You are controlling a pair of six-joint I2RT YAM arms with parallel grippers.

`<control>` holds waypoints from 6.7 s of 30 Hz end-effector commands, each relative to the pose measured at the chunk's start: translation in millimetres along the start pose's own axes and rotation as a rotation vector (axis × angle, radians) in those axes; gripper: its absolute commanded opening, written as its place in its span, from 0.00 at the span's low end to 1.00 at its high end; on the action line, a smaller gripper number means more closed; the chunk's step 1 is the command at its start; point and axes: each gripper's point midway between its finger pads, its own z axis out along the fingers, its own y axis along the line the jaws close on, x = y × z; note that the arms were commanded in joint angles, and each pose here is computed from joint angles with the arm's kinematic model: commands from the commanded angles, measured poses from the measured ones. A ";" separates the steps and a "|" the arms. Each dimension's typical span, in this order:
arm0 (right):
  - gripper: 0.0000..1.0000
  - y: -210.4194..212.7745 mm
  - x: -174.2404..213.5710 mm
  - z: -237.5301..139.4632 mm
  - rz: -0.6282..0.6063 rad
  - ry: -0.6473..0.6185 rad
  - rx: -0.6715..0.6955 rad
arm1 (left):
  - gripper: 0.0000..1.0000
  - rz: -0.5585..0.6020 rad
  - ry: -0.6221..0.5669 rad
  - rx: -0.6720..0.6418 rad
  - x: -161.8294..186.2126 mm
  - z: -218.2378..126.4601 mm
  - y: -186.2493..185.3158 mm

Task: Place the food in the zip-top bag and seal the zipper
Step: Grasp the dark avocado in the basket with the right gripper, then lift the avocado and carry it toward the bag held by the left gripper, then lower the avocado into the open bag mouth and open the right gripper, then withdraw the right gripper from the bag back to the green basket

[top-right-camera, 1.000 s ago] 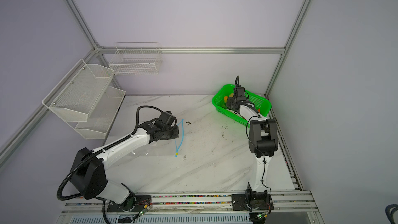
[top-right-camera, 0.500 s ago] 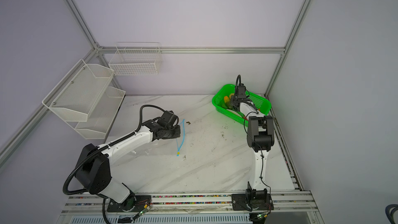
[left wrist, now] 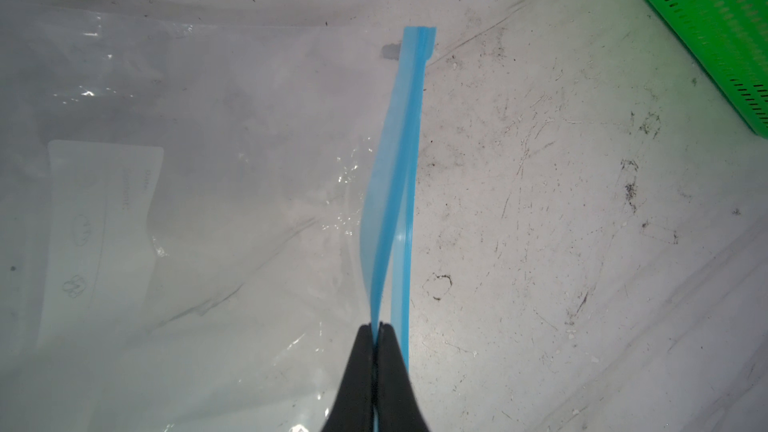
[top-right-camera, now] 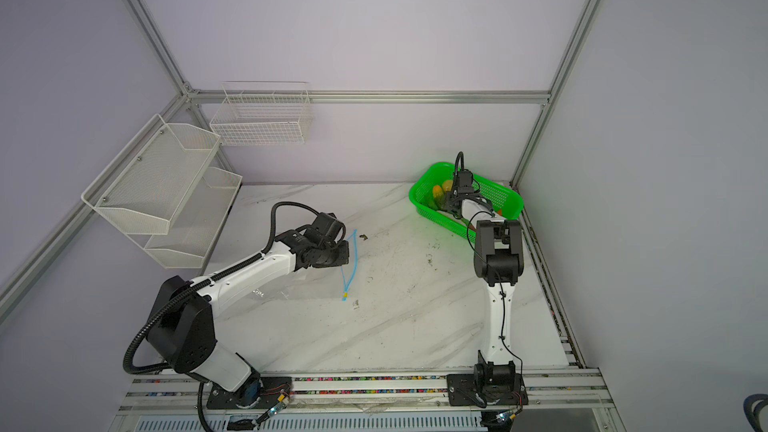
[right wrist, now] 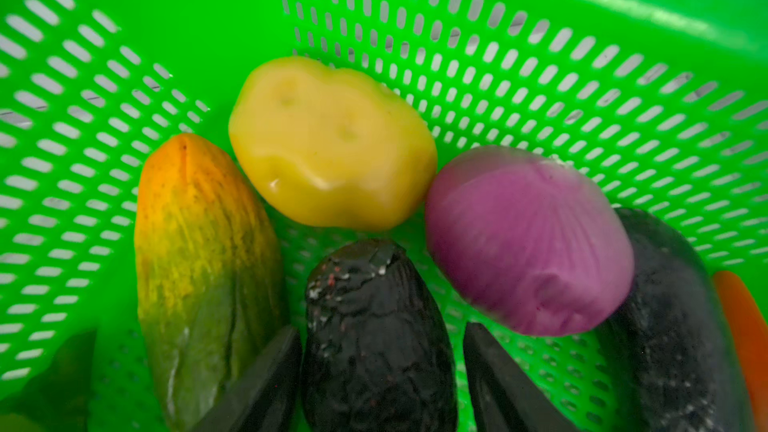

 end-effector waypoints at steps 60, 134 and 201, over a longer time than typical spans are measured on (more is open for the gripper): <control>0.43 128.2 41.9 -224.2 0.117 -0.022 -0.802 | 0.00 0.001 -0.124 0.112 -48.6 -31.4 -37.2; 0.30 302.8 170.8 -306.5 0.226 0.352 -1.317 | 0.00 -0.081 -0.171 0.202 -47.1 -55.9 -42.9; 0.66 231.8 140.9 -298.6 0.011 0.177 -0.816 | 0.00 -0.075 -0.194 0.192 -43.9 -61.2 -36.6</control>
